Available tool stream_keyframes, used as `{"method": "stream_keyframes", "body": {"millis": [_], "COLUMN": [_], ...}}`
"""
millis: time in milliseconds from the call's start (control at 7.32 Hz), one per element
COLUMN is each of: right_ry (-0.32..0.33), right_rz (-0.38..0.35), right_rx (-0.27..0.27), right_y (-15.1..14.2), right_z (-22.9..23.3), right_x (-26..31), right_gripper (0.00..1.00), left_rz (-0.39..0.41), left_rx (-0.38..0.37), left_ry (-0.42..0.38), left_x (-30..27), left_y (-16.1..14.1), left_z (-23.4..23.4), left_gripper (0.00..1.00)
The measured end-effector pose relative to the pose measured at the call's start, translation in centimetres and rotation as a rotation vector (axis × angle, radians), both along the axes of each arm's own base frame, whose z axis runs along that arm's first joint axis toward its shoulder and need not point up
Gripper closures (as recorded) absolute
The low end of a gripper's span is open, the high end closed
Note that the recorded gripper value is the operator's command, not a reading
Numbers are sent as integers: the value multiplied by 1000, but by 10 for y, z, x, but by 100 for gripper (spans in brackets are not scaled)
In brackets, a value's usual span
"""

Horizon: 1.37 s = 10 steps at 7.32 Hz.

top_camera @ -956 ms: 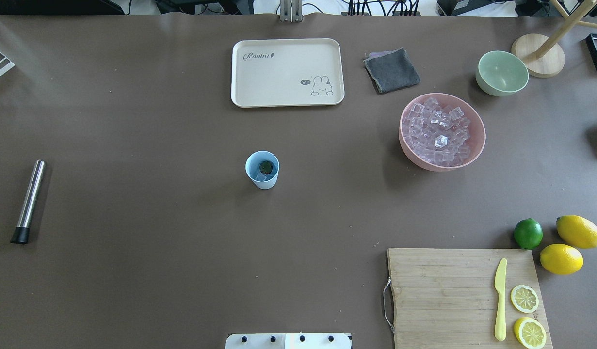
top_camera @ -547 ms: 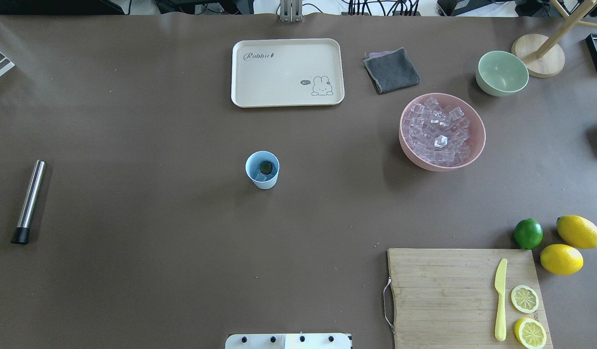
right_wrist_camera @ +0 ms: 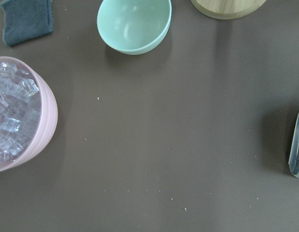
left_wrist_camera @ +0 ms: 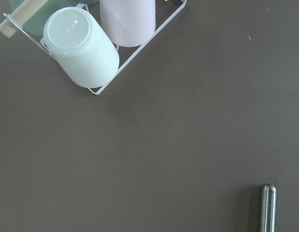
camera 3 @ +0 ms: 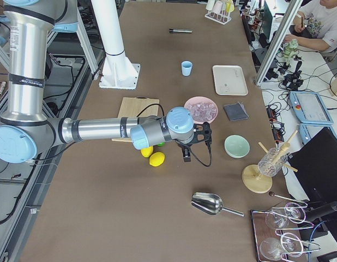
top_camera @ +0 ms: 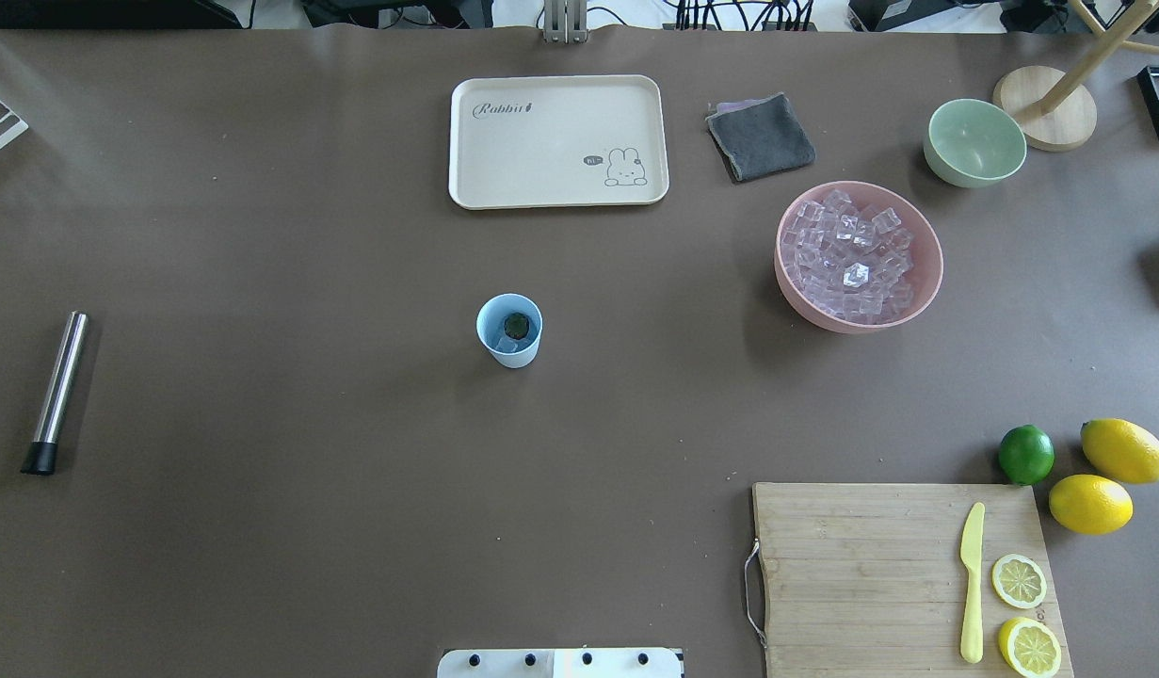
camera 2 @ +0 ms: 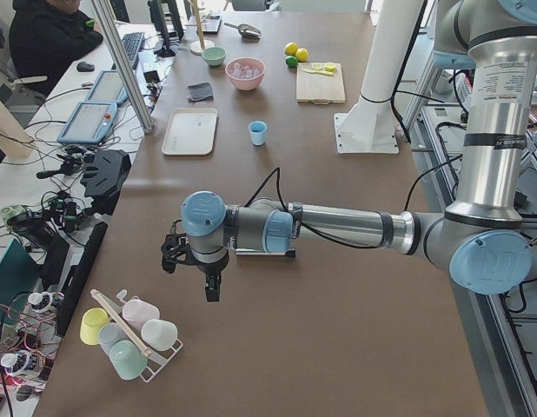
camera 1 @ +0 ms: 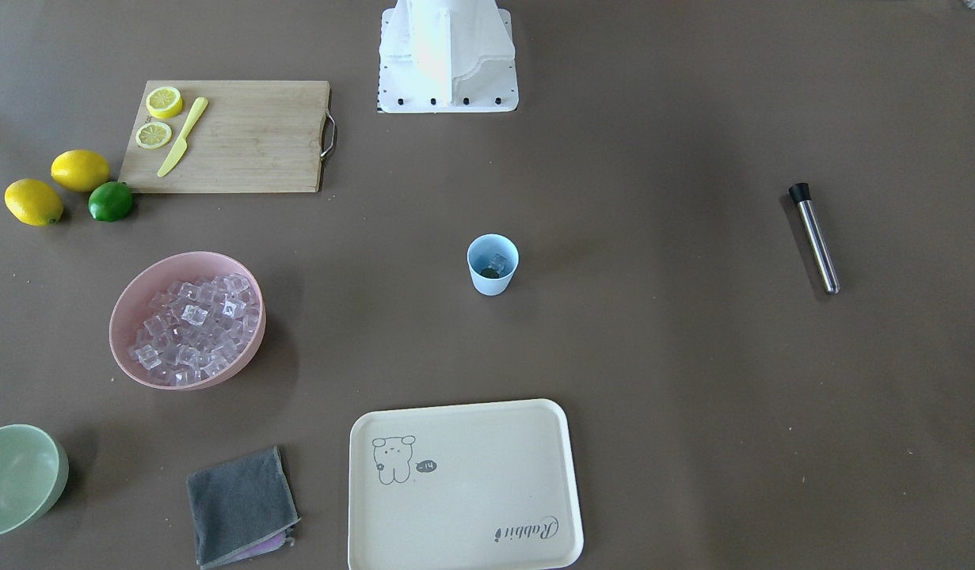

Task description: Mash ice and strawberries in cup

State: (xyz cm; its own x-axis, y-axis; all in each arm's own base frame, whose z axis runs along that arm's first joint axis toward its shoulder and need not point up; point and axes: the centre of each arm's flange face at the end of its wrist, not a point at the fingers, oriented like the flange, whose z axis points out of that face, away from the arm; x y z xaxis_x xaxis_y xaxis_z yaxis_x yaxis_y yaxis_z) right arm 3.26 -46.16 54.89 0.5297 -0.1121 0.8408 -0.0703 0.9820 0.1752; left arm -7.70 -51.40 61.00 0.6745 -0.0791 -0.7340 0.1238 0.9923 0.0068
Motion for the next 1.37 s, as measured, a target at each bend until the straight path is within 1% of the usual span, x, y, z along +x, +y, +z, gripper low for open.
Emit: {"method": "stream_keyframes", "body": {"millis": [137, 273, 547, 820, 1093, 1366], "right_ry": [-4, -4, 7, 20, 31, 35], "right_rz": [4, 2, -6, 0, 2, 3], "right_rx": [-9, -7, -13, -2, 10, 25], "right_y": [-18, -32, -57, -63, -63, -61], "right_z": [-19, -34, -62, -77, -79, -82], "right_x": [2, 1, -5, -2, 1, 3], "right_gripper": [0, 0, 0, 0, 0, 0], "left_rz": [1, 3, -1, -12, -20, -20], "left_rx": [7, 25, 78, 92, 117, 120], "left_ry": [-1, -3, -15, -15, -19, -32], "left_x": [0, -1, -1, -2, -4, -4], "left_y": [2, 5, 6, 6, 18, 23], "left_z": [1, 4, 9, 4, -9, -11], "left_gripper": [2, 2, 2, 2, 2, 2]}}
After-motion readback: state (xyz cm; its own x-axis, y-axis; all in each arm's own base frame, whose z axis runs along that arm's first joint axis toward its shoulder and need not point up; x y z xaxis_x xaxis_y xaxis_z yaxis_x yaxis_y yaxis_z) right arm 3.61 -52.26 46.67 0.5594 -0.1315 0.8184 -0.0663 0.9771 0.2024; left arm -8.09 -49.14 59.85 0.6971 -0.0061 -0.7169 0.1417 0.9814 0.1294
